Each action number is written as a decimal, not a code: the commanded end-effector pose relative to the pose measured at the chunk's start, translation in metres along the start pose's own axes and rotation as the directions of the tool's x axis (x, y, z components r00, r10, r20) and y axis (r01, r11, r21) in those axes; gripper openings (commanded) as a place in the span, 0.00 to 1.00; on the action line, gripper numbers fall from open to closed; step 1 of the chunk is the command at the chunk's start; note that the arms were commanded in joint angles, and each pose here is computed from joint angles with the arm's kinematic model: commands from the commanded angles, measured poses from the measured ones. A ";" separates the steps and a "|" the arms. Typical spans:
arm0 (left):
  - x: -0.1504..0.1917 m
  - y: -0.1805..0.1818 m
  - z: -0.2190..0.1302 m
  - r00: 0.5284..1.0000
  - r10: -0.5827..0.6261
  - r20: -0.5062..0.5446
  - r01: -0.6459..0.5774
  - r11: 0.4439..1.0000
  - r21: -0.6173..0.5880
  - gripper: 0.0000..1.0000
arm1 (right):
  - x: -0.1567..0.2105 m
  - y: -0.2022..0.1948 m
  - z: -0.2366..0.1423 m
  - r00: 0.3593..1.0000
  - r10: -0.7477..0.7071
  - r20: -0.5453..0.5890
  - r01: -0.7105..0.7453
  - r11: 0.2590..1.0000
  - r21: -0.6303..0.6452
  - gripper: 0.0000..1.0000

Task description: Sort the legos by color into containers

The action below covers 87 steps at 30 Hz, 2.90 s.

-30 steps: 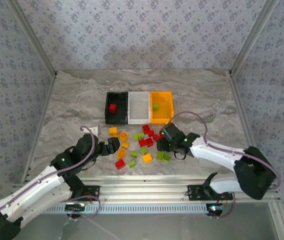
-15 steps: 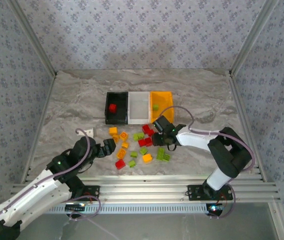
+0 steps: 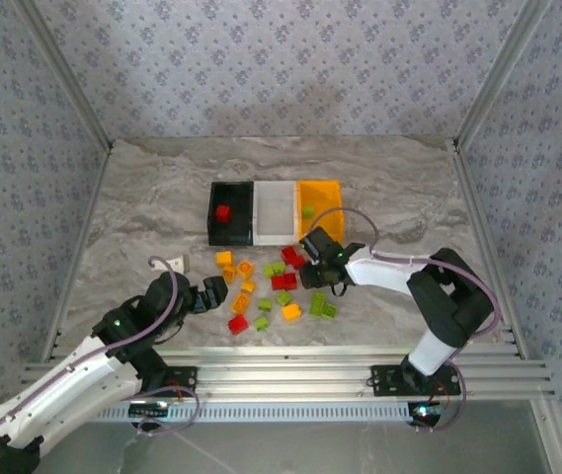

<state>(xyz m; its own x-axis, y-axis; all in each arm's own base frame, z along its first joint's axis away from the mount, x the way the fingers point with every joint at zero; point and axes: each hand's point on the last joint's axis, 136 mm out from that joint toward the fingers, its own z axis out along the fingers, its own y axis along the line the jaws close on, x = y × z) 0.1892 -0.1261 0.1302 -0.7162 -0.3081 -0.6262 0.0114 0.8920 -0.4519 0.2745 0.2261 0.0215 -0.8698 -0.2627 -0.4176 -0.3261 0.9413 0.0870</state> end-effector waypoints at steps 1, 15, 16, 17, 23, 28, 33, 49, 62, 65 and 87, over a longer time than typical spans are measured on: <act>-0.002 0.004 0.000 1.000 -0.014 0.013 0.015 1.000 -0.016 0.99 | -0.009 0.006 0.001 0.999 -0.035 0.031 0.035 0.999 -0.005 0.42; 0.003 0.006 0.003 1.000 -0.017 -0.010 0.017 0.999 -0.027 0.99 | 0.014 0.006 -0.044 0.996 -0.017 0.083 0.020 0.999 -0.031 0.25; 0.003 0.006 0.002 1.000 -0.016 -0.009 0.015 0.999 -0.029 0.99 | 0.015 0.005 -0.050 0.996 -0.016 0.088 0.019 0.999 -0.032 0.25; 0.003 0.007 0.002 1.000 -0.016 -0.010 0.016 0.999 -0.034 0.99 | 0.017 0.005 -0.057 0.995 -0.019 0.094 0.022 0.999 -0.038 0.24; 0.000 0.019 -0.002 1.000 -0.025 0.014 0.026 0.996 -0.089 0.99 | -0.002 0.030 -0.105 0.985 -0.040 0.168 0.069 0.984 -0.165 0.23; -0.001 0.025 -0.007 0.999 -0.030 0.024 0.033 0.994 -0.107 0.99 | -0.060 0.082 -0.116 0.967 -0.086 0.239 0.151 0.952 -0.267 0.23; 0.003 0.021 -0.008 1.000 -0.015 -0.001 0.015 0.997 -0.074 0.99 | -0.129 0.135 -0.093 0.952 -0.124 0.280 0.212 0.925 -0.314 0.23; 0.016 0.018 -0.006 0.998 0.006 -0.068 -0.010 0.998 -0.056 1.00 | -0.233 0.178 -0.004 0.973 -0.017 0.230 0.094 0.940 -0.327 0.63; 0.021 -0.022 0.020 0.964 0.155 -0.215 -0.155 0.988 0.019 0.92 | -0.196 0.118 -0.093 0.925 0.141 0.353 -0.022 0.947 -0.321 0.71; 0.029 -0.032 0.041 0.925 0.230 -0.303 -0.243 0.970 -0.004 0.86 | -0.167 0.092 -0.101 0.924 0.179 0.337 -0.070 0.948 -0.312 0.71; 0.081 -0.012 0.103 0.765 0.362 -0.533 -0.490 0.864 -0.117 0.53 | -0.100 0.010 -0.137 0.871 0.298 0.390 -0.209 0.944 -0.255 0.72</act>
<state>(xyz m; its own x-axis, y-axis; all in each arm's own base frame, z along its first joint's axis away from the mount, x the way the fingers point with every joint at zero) 0.1990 -0.1930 0.0200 -0.9218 0.2508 -0.2956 0.2695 0.9627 -0.0236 0.3072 0.2412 0.1860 -0.7205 0.1053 -0.6854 -0.2489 0.8833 0.3973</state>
